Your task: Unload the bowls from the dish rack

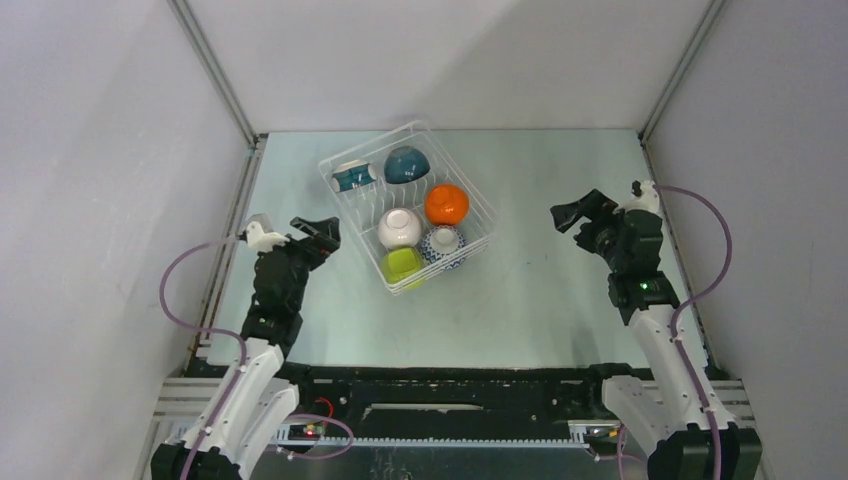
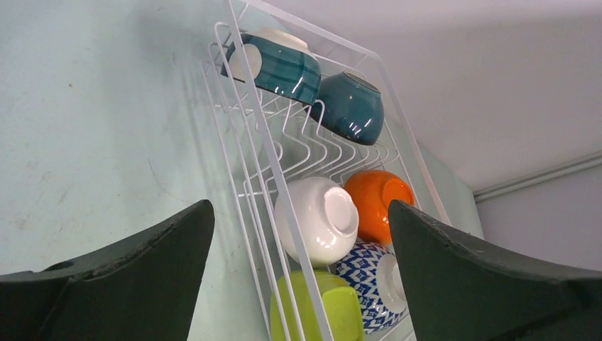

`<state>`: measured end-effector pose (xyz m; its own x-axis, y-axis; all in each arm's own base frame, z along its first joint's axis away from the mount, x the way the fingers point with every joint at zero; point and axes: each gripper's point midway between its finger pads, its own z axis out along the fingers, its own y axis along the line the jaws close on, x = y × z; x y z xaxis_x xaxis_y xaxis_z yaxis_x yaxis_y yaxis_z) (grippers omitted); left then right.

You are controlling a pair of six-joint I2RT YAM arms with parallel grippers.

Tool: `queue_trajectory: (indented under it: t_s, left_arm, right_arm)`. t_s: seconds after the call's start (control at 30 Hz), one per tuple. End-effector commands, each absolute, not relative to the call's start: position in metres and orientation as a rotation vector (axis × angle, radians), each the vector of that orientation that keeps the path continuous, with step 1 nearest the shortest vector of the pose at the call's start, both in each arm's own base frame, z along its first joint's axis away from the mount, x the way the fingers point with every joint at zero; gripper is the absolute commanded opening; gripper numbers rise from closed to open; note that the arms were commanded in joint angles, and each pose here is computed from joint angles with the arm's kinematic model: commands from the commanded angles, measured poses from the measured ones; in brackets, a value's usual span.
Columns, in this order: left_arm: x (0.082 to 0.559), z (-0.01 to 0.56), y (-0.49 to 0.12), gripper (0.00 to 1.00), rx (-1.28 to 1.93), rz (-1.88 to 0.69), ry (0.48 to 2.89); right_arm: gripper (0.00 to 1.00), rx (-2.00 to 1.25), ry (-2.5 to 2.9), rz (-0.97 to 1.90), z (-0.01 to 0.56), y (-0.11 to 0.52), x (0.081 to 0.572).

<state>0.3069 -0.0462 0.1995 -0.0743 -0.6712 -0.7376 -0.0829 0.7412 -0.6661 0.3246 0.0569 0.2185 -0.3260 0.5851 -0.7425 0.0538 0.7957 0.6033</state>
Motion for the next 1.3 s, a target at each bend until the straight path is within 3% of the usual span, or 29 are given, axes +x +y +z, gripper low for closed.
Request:
queue_trajectory:
  t_s: [0.0, 0.3, 0.5, 0.73, 1.03, 1.27]
  left_arm:
    - [0.307, 0.198, -0.050, 1.00, -0.605, -0.562, 1.575]
    - [0.329, 0.249, -0.066, 1.00, -0.389, -0.564, 1.504]
    - [0.359, 0.285, -0.068, 1.00, -0.061, -0.305, 1.547]
    - [0.392, 0.282, -0.050, 1.00, 0.185, 0.152, 1.656]
    - [0.422, 0.246, -0.069, 1.00, 0.721, 0.312, 1.882]
    - [0.443, 0.228, -0.057, 1.00, 0.817, 0.458, 2.002]
  right_arm:
    - [1.00, 0.419, 1.839, 0.645, 0.229, 0.065, 0.314]
    - [1.00, 0.249, 1.807, 0.723, 0.249, 0.092, 0.302]
    - [1.00, 0.188, 1.802, 0.740, 0.255, 0.103, 0.291]
    - [1.00, 0.143, 1.802, 0.760, 0.257, 0.110, 0.284]
    - [1.00, 0.124, 1.820, 0.757, 0.253, 0.114, 0.280]
    - [1.00, 0.106, 1.837, 0.771, 0.249, 0.121, 0.281]
